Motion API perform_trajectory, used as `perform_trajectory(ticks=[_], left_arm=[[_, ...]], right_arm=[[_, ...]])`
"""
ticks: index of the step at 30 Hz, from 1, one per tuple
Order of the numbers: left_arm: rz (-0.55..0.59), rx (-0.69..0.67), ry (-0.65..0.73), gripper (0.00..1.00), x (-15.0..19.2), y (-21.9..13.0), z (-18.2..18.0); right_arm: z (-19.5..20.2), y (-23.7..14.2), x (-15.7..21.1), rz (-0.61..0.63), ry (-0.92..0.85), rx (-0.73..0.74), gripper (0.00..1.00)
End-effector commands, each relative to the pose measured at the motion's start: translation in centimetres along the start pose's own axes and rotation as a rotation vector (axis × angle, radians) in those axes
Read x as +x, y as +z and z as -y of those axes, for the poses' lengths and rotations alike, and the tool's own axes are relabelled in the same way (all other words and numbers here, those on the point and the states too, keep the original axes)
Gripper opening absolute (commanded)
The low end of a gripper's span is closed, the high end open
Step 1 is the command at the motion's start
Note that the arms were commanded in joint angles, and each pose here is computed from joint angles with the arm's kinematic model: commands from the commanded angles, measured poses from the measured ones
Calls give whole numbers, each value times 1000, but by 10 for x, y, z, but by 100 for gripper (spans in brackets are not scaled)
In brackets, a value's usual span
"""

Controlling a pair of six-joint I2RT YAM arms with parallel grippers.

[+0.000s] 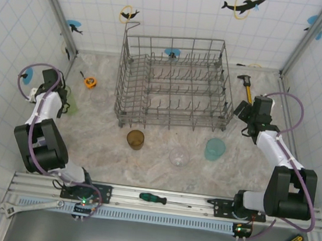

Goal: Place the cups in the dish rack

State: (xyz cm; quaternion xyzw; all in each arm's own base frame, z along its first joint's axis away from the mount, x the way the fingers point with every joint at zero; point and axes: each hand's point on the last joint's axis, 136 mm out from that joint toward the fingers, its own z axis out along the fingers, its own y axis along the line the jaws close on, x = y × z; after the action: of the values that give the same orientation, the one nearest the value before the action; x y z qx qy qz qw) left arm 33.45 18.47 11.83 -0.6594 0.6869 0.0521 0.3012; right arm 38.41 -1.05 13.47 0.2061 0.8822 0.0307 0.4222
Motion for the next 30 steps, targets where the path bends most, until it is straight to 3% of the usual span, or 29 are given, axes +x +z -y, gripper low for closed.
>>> perform_trajectory(ticks=[1,4,6,10,12,20,30], left_arm=[[-6,-29,19,69,3,9,-9],[-19,-26,22,64,5,14,-9],[-17,-27,28,52,5,15,-10],[-18,-27,27,13,4,15,-11],[-23,-24,29,0,5,14,-10],[-59,48,21,0,7,3,1],[-162,432,57,0,24,-43,48]], right_arm=[[-3,1,5,-49,-27,-3,100],[-3,-3,2,-31,-24,-1,100],[-3,-6,-1,-17,-21,-3,100],[-3,-10,-4,-5,-18,-8,100],[-4,-11,-4,-9,-19,-9,100],[-8,-16,-5,-11,-15,-25,100],[-24,-22,-25,14,-71,-69,100]])
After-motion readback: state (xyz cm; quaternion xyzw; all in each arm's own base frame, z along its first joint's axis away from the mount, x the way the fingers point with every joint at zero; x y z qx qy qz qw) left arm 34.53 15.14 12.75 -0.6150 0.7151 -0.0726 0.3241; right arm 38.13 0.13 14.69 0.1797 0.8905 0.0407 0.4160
